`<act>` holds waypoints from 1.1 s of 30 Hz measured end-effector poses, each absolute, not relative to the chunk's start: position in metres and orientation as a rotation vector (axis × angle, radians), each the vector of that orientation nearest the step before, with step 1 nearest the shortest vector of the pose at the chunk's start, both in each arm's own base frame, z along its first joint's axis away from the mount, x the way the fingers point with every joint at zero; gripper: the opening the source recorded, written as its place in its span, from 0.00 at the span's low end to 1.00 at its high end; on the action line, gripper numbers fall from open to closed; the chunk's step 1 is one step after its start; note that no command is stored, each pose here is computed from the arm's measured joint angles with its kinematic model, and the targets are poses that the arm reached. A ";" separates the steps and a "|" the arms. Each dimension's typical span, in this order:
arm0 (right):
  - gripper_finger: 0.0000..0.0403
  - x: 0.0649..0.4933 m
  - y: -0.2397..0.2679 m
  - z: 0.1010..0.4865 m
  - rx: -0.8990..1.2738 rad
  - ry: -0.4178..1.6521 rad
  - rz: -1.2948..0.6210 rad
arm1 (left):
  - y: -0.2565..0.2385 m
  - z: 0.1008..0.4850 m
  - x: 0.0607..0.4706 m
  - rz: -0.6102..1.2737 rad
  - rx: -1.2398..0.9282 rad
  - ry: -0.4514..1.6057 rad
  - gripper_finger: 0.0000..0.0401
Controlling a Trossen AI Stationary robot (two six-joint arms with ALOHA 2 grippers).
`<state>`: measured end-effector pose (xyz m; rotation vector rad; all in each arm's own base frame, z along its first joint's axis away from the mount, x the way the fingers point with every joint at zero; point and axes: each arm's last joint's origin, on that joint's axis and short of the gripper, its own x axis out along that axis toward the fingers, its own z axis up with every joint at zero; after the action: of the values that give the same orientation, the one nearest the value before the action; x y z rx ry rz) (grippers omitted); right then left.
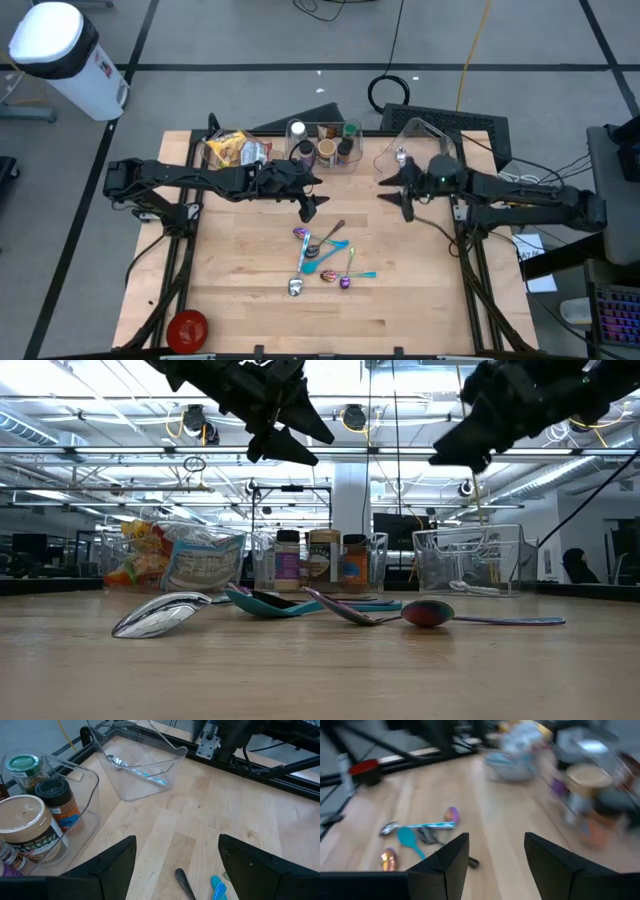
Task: Pick & Place Food Item
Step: Put the middle violet spoon into the right transparent bin
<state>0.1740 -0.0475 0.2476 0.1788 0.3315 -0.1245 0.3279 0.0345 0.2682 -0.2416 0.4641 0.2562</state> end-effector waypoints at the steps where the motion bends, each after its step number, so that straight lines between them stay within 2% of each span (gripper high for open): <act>1: 0.45 0.177 -0.043 0.249 0.147 0.320 -0.095 | 0.034 0.268 0.328 0.256 -0.242 0.464 0.71; 10: 0.45 0.185 -0.021 0.252 0.010 0.273 0.048 | 0.035 0.268 0.328 0.257 -0.242 0.464 0.71; 33: 0.43 0.185 -0.021 0.252 -0.023 0.272 0.050 | 0.035 0.268 0.328 0.256 -0.243 0.464 0.71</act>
<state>0.1854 -0.0213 0.2523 -0.0232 0.2724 0.0503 0.3279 0.0345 0.2681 -0.2429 0.4644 0.2563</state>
